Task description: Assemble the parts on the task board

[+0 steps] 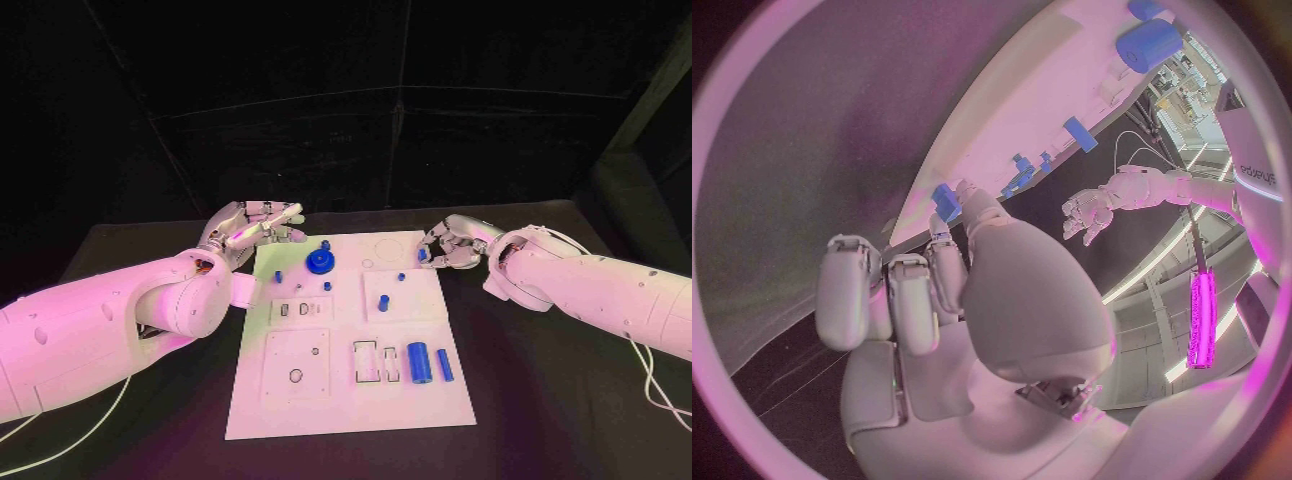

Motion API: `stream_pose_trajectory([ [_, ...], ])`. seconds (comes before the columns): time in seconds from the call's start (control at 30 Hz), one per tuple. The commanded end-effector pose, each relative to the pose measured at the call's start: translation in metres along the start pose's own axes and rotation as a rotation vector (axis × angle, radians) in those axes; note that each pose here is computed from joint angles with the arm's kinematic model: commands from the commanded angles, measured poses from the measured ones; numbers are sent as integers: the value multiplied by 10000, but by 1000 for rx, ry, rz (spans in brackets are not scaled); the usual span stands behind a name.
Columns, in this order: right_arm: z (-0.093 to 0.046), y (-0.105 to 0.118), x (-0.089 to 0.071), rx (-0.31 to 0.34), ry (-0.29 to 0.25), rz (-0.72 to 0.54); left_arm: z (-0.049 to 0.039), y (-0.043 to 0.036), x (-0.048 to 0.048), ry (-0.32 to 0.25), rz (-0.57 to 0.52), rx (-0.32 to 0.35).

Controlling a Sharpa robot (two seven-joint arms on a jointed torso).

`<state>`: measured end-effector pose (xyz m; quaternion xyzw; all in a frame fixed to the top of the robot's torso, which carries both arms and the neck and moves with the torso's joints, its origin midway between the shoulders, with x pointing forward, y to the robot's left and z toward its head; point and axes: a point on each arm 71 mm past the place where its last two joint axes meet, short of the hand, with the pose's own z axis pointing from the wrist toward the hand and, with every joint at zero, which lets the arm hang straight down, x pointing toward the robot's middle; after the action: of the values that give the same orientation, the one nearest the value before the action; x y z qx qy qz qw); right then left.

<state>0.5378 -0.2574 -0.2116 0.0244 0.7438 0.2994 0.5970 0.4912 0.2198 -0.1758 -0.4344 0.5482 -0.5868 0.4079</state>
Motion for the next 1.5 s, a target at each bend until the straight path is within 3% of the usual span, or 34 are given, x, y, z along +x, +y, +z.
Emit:
stream_pose_trajectory([
  [0.03,7,7,5,-2,8,-8,4,-14,10,8,-5,10],
  [0.57,36,29,18,2,5,-8,5,-8,6,13,-7,2],
  [1.03,-8,97,-41,-1,-93,-9,5,-1,-13,12,-6,-2],
  [1.2,-64,263,-17,-22,-103,10,-3,-3,-30,9,-5,-3],
  [1.5,-82,806,70,-104,-105,8,3,-4,-78,-5,-2,-2],
])
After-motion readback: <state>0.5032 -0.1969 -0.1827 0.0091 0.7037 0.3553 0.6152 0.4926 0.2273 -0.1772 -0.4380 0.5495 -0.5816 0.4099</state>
